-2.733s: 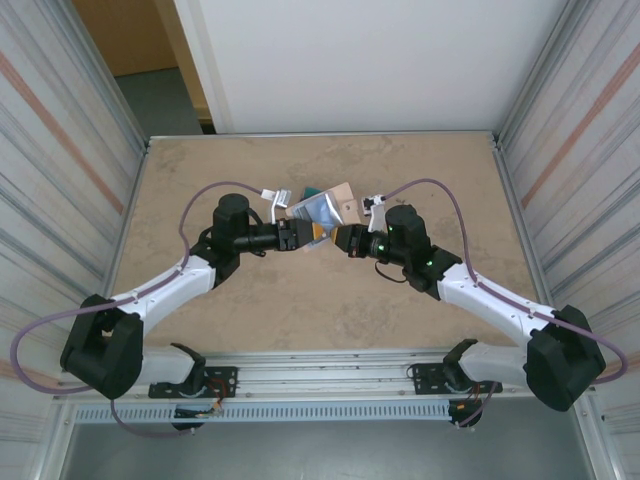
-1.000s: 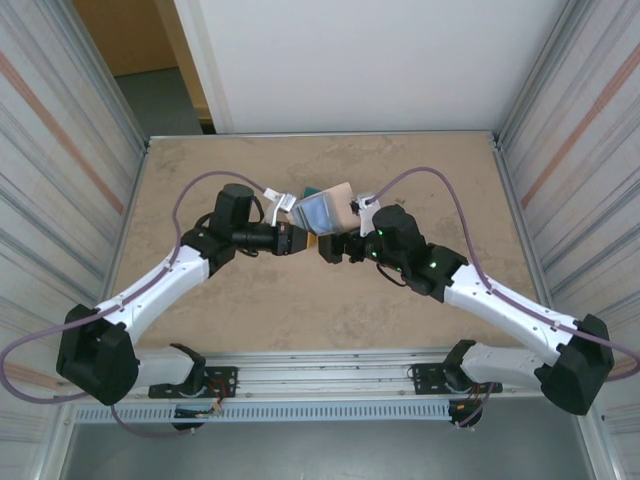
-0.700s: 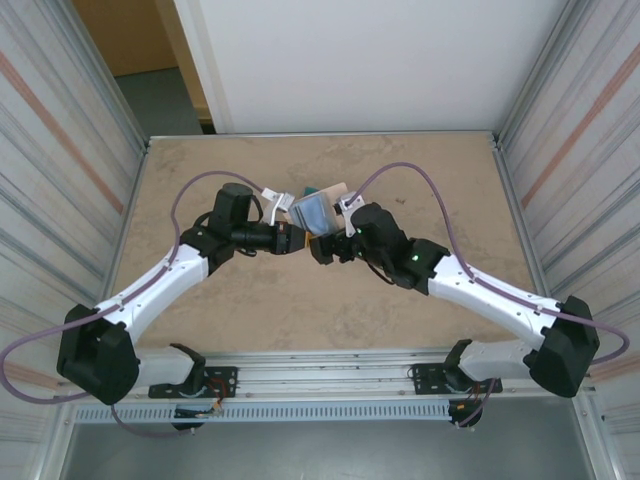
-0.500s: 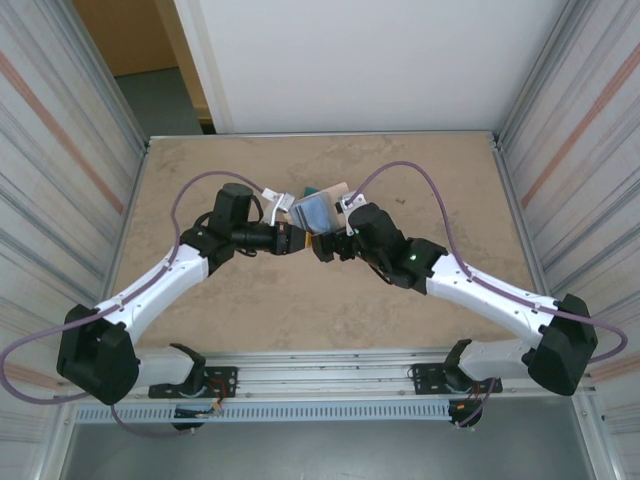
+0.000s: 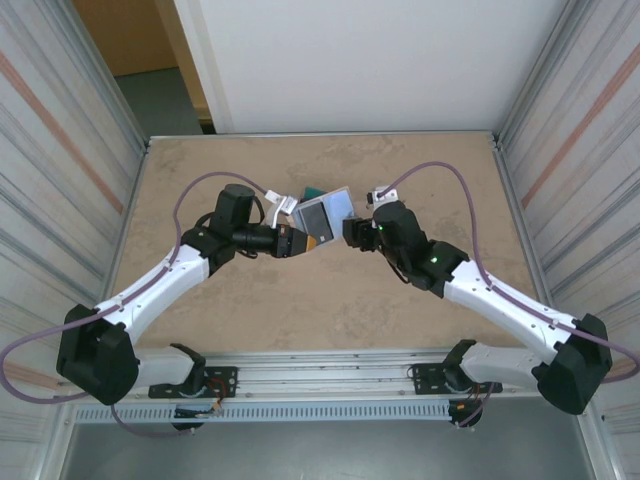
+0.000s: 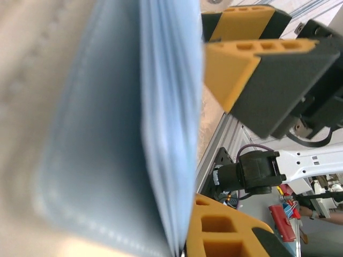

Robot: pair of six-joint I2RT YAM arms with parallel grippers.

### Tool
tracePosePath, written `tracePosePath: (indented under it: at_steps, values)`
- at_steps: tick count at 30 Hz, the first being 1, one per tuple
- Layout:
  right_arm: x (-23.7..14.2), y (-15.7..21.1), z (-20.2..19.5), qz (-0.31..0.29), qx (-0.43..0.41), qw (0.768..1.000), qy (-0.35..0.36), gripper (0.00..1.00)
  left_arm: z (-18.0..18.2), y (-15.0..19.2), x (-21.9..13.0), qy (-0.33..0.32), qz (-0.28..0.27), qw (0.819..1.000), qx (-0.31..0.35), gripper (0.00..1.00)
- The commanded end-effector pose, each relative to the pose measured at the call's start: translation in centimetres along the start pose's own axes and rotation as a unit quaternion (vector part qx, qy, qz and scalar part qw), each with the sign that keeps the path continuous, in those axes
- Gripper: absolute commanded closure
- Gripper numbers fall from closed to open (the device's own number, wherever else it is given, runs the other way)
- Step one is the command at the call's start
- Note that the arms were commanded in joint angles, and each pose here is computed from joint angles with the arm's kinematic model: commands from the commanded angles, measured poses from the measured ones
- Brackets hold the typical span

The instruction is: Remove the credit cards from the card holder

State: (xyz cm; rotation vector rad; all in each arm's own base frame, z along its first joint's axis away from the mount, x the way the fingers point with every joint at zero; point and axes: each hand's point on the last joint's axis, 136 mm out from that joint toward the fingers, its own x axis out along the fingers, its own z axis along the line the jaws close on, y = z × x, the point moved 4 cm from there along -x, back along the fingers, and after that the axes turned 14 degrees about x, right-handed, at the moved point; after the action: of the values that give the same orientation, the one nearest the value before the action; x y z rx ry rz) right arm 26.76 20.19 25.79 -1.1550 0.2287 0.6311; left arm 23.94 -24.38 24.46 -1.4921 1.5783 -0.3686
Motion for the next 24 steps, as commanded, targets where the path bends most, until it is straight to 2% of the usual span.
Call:
tracePosePath:
  at_steps: [1,5,7,12,17,24]
  values:
    - [-0.5,-0.5,-1.4,-0.012,0.024,0.999,0.021,0.40,-1.9,-1.6,-1.0,0.023,-0.019,0.999,0.044,1.00]
    - [-0.7,-0.7,-2.8,-0.005,0.050,0.998,0.033,0.50,-1.8,-1.7,-1.2,0.020,-0.022,0.999,0.045,0.99]
    - [-0.9,-0.8,-3.0,0.008,0.067,0.998,0.013,0.49,-1.7,-1.8,-1.2,0.020,-0.023,0.998,0.046,0.99]
    - [-2.3,-1.2,-1.8,0.033,0.097,0.991,-0.081,0.28,-1.4,-1.5,-1.1,0.017,-0.019,0.999,0.042,1.00]
    - [-5.3,-1.8,1.0,0.049,0.083,0.975,-0.201,0.03,-1.1,-1.3,-0.9,0.016,-0.015,0.999,0.039,1.00]
    - [-3.9,-0.5,0.3,0.086,0.088,0.975,-0.187,0.01,-1.9,-1.4,-1.0,0.044,-0.018,0.997,0.052,1.00]
